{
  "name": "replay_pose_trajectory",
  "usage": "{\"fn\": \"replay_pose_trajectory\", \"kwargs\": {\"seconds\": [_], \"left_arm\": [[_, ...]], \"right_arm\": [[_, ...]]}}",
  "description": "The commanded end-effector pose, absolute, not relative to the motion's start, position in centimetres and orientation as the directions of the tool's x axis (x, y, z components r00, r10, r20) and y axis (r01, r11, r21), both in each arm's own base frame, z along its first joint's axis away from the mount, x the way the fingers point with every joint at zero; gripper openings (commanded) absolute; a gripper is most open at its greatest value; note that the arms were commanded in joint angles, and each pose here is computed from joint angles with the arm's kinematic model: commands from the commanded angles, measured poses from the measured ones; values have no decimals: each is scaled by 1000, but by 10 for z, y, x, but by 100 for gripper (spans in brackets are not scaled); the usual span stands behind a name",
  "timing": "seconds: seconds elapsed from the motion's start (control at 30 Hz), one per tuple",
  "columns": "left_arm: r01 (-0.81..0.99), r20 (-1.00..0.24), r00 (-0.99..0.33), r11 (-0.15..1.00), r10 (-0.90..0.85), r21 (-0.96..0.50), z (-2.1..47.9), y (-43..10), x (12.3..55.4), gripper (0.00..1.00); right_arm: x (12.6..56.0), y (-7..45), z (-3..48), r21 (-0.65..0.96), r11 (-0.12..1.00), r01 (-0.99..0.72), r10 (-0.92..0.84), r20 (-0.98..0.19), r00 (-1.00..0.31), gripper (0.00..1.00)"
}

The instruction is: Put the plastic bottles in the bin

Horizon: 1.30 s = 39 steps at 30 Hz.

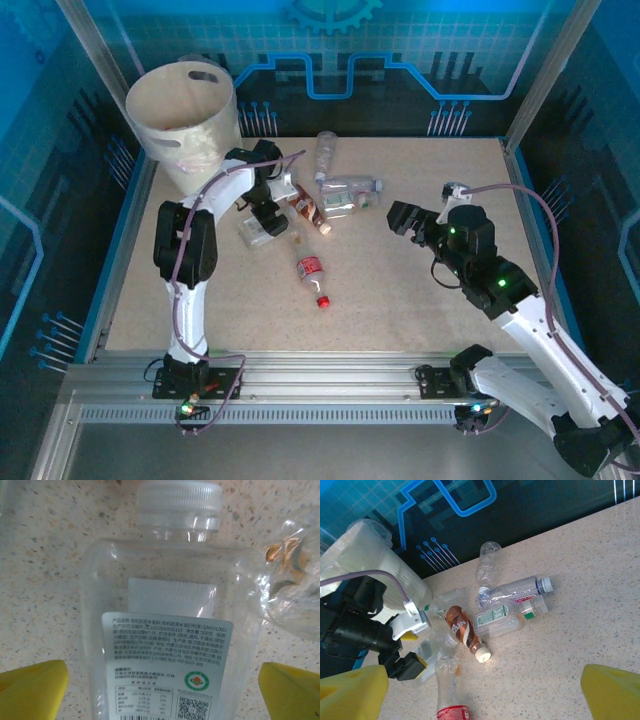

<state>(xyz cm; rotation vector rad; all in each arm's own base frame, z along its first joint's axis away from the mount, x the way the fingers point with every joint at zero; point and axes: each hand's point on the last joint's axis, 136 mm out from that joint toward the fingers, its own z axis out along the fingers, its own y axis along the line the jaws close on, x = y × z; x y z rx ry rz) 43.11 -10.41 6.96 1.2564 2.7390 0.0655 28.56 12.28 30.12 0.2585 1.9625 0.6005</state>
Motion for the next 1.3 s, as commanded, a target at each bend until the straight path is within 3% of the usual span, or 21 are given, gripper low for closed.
{"fn": "replay_pose_trajectory", "kwargs": {"seconds": [0.0,0.47,0.7,1.03,1.27], "left_arm": [[772,-48,-626,627,778,101,64,-95,431,99],[778,-41,-621,621,783,95,31,-94,425,99],[767,-81,-625,630,776,122,41,-94,430,87],[680,-278,-666,717,692,155,92,-98,438,81],[622,-449,-664,775,598,112,141,-111,442,79]], "right_arm": [[284,112,299,491,870,-51,422,-794,-438,100],[284,111,299,489,871,-55,419,-796,-436,100],[283,112,301,488,871,-63,415,-797,-438,100],[272,156,313,473,823,-314,269,-813,-517,100],[277,169,320,481,800,-358,251,-811,-528,100]]}}
